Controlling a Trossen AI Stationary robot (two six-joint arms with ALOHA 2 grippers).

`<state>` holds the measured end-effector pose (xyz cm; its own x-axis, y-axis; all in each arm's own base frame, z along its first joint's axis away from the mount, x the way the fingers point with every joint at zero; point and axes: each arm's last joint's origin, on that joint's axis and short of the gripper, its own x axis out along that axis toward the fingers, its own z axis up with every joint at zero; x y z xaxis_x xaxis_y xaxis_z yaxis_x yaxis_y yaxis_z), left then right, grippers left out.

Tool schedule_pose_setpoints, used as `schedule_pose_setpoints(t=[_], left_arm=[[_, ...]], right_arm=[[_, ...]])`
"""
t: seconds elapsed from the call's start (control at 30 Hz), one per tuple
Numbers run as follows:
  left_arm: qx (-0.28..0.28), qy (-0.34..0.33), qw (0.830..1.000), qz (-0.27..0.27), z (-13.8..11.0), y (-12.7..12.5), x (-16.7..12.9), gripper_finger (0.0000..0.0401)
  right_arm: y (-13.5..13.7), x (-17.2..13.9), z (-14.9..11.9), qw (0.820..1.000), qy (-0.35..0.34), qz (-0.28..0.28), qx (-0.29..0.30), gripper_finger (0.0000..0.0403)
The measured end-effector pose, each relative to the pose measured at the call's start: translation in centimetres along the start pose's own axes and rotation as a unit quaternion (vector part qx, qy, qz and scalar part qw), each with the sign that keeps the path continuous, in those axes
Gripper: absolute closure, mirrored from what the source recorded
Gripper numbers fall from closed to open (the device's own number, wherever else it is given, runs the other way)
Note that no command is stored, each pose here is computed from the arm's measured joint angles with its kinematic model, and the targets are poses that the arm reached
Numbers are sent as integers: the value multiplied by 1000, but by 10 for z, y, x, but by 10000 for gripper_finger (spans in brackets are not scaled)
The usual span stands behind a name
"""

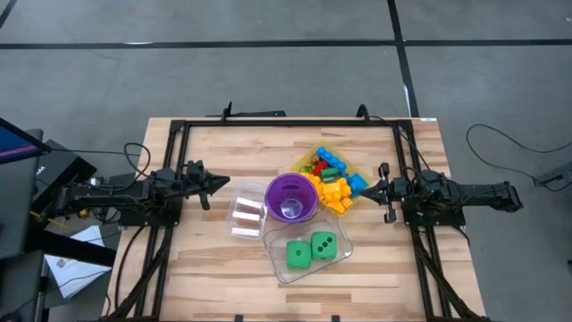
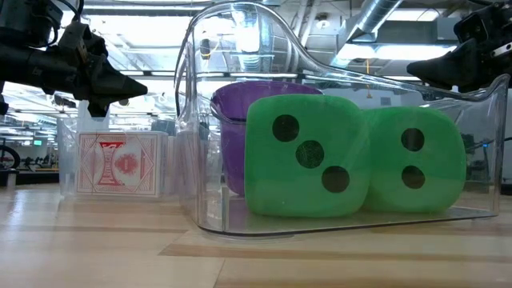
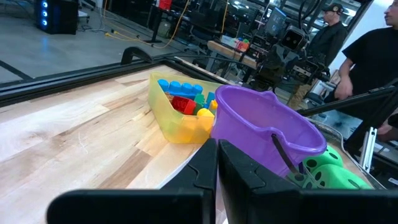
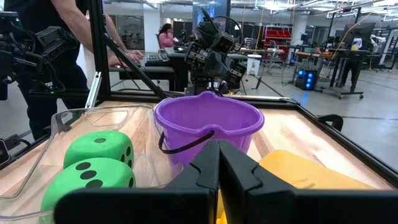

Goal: Pick & Place Toys
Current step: Return to Home Position

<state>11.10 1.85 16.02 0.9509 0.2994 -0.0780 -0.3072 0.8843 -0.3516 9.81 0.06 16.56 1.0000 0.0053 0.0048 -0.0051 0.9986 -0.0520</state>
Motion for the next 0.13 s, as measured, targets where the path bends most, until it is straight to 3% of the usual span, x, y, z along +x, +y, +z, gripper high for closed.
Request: schedule_pose_setpoints(t=[0.13], left_arm=[[0,0,1000,0,0,0,0,393]], right_arm=[[0,0,0,1000,0,0,0,403]])
